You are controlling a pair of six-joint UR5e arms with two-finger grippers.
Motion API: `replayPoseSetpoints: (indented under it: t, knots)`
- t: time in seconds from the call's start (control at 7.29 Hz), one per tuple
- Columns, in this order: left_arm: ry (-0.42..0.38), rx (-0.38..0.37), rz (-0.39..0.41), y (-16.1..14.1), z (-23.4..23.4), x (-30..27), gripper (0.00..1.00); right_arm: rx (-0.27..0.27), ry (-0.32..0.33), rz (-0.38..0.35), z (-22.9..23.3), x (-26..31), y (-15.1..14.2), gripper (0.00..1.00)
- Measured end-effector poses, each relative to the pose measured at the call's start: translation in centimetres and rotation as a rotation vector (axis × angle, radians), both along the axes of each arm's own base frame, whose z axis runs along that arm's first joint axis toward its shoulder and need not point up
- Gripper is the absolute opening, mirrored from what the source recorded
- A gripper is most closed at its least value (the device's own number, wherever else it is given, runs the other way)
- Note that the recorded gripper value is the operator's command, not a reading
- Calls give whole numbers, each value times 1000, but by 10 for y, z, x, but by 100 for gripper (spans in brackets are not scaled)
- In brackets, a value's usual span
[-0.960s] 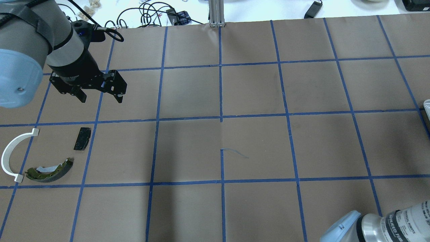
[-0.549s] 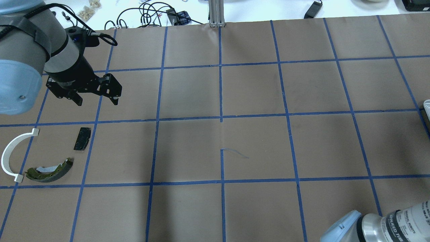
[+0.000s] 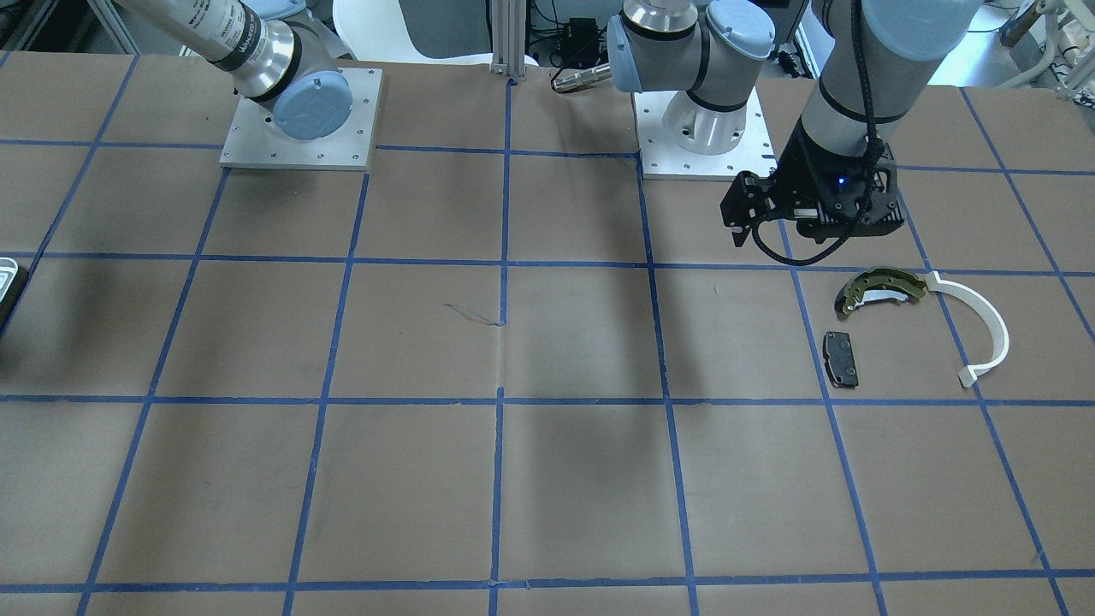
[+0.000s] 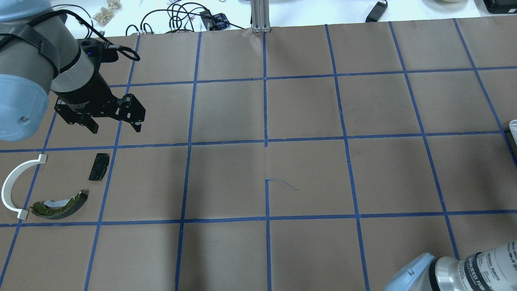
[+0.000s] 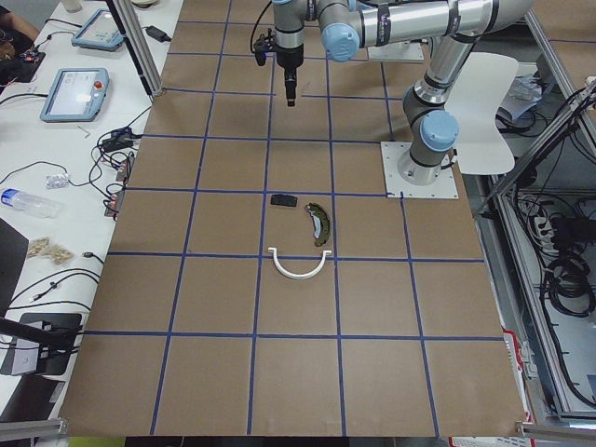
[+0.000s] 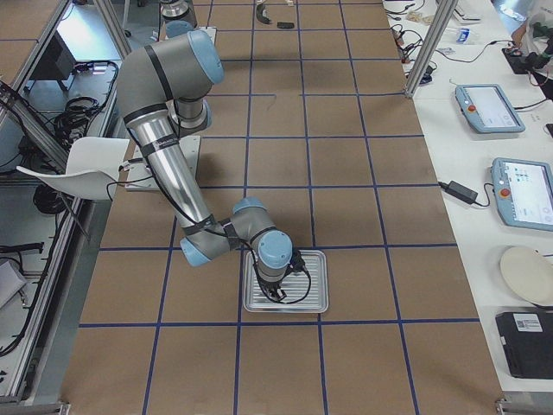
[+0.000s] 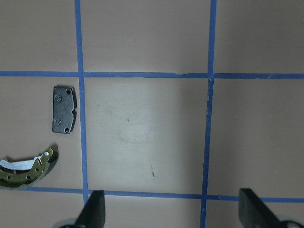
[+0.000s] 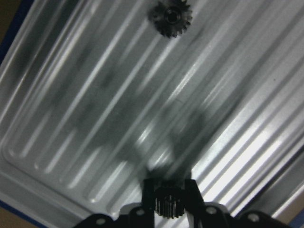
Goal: Place bearing gear from tray to pile
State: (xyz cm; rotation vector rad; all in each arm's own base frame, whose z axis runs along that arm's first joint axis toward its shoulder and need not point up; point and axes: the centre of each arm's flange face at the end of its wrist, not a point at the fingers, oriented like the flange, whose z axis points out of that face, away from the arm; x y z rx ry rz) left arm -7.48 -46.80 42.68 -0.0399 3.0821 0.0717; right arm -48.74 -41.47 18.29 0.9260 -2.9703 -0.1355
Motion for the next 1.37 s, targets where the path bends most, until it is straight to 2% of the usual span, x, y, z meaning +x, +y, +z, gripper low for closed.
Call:
replayPoseSetpoints:
  t: [0.14, 0.27, 0.41, 0.55, 0.69, 0.96, 1.23, 1.37]
  knots:
    - [3, 13, 1, 4, -6, -1, 100, -3, 9, -35, 13, 4, 0, 0]
    - [3, 21, 5, 5, -9, 1, 100, -8, 14, -99, 38, 18, -2, 0]
    - [2, 25, 19, 4, -11, 8, 100, -9, 21, -159, 64, 54, -14, 0]
    - [2, 28, 37, 3, -12, 16, 100, -10, 39, -197, 87, 112, -39, 0]
    - [4, 22, 47, 4, -9, 20, 100, -11, 46, -241, 108, 184, -66, 0]
    - [66, -10, 46, 8, 2, 12, 100, -31, 24, -361, 138, 356, -110, 0]
    - [85, -43, 13, 14, 14, -3, 100, -44, 1, -546, 140, 531, -121, 0]
    - [71, -53, -10, 18, 20, -9, 100, -54, -1, -620, 134, 621, -112, 0]
